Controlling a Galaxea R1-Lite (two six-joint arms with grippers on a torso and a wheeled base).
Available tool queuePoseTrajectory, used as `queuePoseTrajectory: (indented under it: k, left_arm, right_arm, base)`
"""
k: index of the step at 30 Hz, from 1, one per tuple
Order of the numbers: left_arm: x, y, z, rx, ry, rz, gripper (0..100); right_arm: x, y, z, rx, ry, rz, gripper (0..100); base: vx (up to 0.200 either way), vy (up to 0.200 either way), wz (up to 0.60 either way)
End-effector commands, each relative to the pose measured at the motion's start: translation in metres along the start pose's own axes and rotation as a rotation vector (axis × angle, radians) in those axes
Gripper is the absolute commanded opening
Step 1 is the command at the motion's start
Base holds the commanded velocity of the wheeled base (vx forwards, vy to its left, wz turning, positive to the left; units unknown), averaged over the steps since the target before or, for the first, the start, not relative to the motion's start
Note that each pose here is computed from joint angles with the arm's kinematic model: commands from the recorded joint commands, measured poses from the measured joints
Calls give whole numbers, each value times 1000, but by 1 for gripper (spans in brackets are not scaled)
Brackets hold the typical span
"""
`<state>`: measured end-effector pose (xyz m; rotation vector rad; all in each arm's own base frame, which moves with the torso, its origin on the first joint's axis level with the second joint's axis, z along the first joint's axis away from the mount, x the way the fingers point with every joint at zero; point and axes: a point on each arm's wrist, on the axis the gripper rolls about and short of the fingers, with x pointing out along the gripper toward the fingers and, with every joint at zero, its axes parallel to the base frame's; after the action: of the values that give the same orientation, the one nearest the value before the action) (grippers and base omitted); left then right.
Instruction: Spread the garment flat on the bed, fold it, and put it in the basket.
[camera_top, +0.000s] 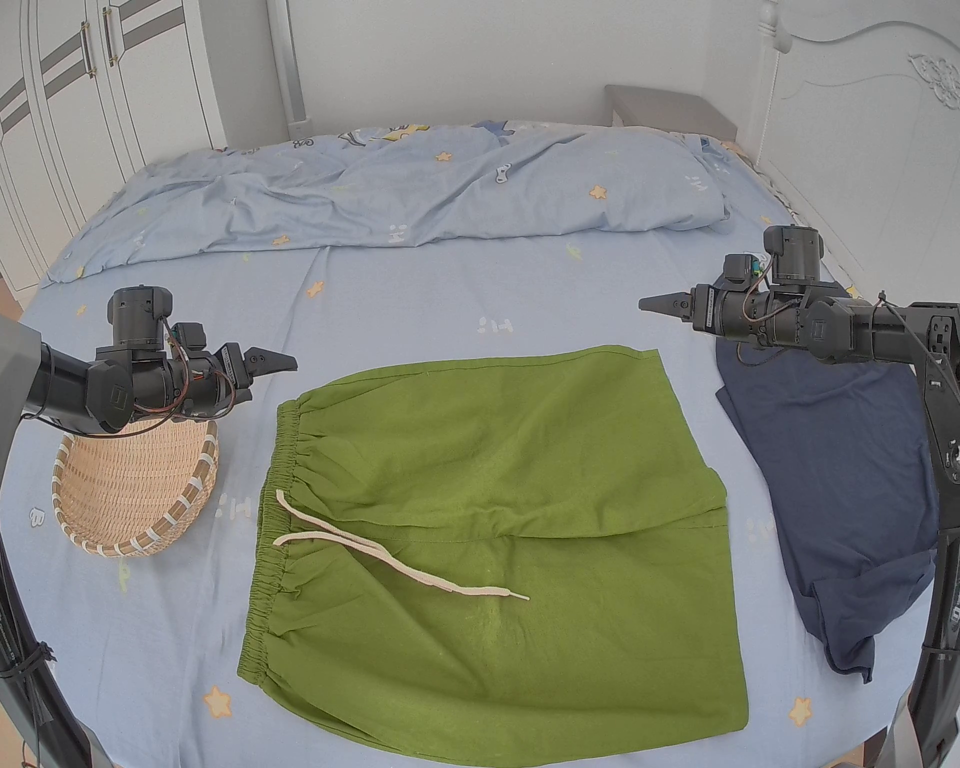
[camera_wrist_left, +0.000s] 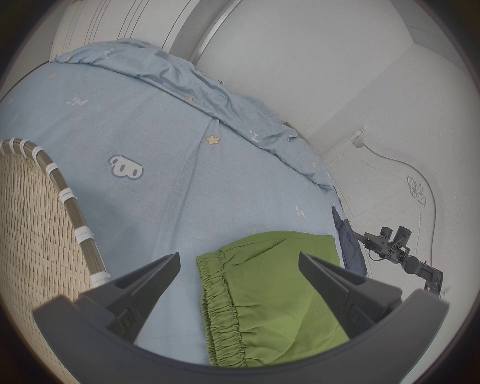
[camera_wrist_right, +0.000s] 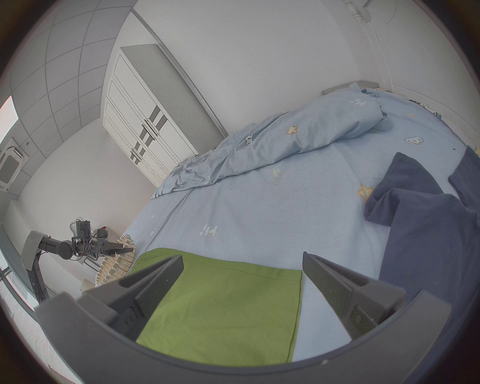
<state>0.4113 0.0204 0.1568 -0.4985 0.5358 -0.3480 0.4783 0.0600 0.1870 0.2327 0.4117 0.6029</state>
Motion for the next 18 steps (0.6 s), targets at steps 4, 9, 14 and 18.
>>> queuePoseTrajectory:
  k: [4,9,14,18]
  left_arm:
    - [-19,-34,0,34,-11,-49,100]
    - [-53,-65,-4,-2,-30,-94,100]
    - [-84,-69,-30,-115,7,-84,100]
    - [-106,-55,-88,-218,142,-19,100]
  right_arm:
    - [-13,9,6,-3,-9,-26,100]
    - [-62,38,8,14,14,-38,100]
    - [-100,59,-27,90,112,-48,100]
    - [-135,69,-79,155,212,-67,100]
  base:
    - [0,0,0]
    - [0,0,0]
    - [0,0,0]
    - [0,0,0]
